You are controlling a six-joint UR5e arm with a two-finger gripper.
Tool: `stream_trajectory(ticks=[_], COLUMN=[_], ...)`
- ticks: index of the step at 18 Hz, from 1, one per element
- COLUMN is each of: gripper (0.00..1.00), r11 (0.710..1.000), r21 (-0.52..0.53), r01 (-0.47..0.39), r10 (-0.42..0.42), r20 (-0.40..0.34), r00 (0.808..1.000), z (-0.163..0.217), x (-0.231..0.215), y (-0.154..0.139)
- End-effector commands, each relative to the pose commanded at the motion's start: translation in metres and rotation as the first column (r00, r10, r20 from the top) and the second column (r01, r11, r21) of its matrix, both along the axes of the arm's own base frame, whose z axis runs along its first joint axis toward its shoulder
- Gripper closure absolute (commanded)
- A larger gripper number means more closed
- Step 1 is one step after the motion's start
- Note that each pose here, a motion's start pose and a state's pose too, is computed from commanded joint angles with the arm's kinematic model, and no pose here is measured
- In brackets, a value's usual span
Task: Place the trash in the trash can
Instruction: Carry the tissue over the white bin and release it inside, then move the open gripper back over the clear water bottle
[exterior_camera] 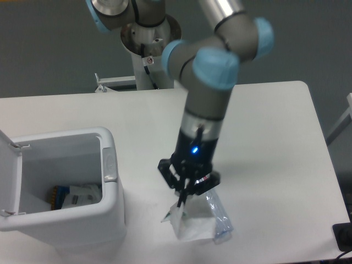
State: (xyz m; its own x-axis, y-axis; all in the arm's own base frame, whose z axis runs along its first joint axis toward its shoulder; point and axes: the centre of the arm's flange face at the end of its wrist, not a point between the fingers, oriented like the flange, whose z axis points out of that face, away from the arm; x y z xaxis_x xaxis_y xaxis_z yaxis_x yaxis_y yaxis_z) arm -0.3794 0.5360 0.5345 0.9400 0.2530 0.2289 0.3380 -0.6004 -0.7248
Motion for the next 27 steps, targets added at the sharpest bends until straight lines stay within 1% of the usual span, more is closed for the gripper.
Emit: stream_trajectory(ticks=[2,3,4,5,6,9,10,11,12,13,14,18,19,21,22,23,24,25,27], gripper=[1.00,1.00,1.00,1.00,1.00,1.00,0.94,0.58,0.31,0.07,0.01,0.00,0.00,0.00,0.00,0.00,0.00,0.00,0.00], r11=[0.998,0.997,0.997,0.996,0.993,0.984,0.979,0.976,0.976,0.976,0.979,0.984,0.987,0.996,0.999,1.000,0.999,0.996,0.989], r21=[0.052,0.070,0.079,0.084,0.086,0.058,0.050,0.042,0.042,0.045,0.050,0.050,0.050,0.049,0.039,0.014,-0.005,-0.034,-0.091], r01=[-0.027,-0.022,-0.008,0.033,0.078,0.170,0.199,0.212,0.213,0.213,0.200,0.171,0.151,0.079,0.037,-0.011,-0.051,-0.086,-0.120], r10=[0.024,0.018,0.003,-0.039,-0.085,-0.175,-0.203,-0.215,-0.216,-0.216,-0.204,-0.176,-0.156,-0.085,-0.043,0.008,0.051,0.092,0.138], r20=[0.051,0.057,0.061,0.070,0.071,0.099,0.103,0.104,0.103,0.100,0.108,0.126,0.126,0.133,0.152,0.183,0.193,0.215,0.226], r00=[0.998,0.998,0.998,0.997,0.994,0.980,0.974,0.971,0.971,0.971,0.973,0.976,0.980,0.987,0.987,0.983,0.980,0.972,0.964], z=[0.033,0.046,0.054,0.058,0.060,0.037,0.031,0.023,0.023,0.026,0.031,0.032,0.034,0.033,0.025,0.005,-0.008,-0.031,-0.064], x=[0.030,0.050,0.068,0.098,0.129,0.183,0.198,0.203,0.203,0.203,0.203,0.195,0.184,0.143,0.121,0.086,0.055,0.024,-0.003], y=[-0.005,-0.007,-0.004,0.009,0.016,0.035,0.039,0.041,0.041,0.042,0.040,0.037,0.034,0.020,0.016,0.017,0.017,0.016,0.017])
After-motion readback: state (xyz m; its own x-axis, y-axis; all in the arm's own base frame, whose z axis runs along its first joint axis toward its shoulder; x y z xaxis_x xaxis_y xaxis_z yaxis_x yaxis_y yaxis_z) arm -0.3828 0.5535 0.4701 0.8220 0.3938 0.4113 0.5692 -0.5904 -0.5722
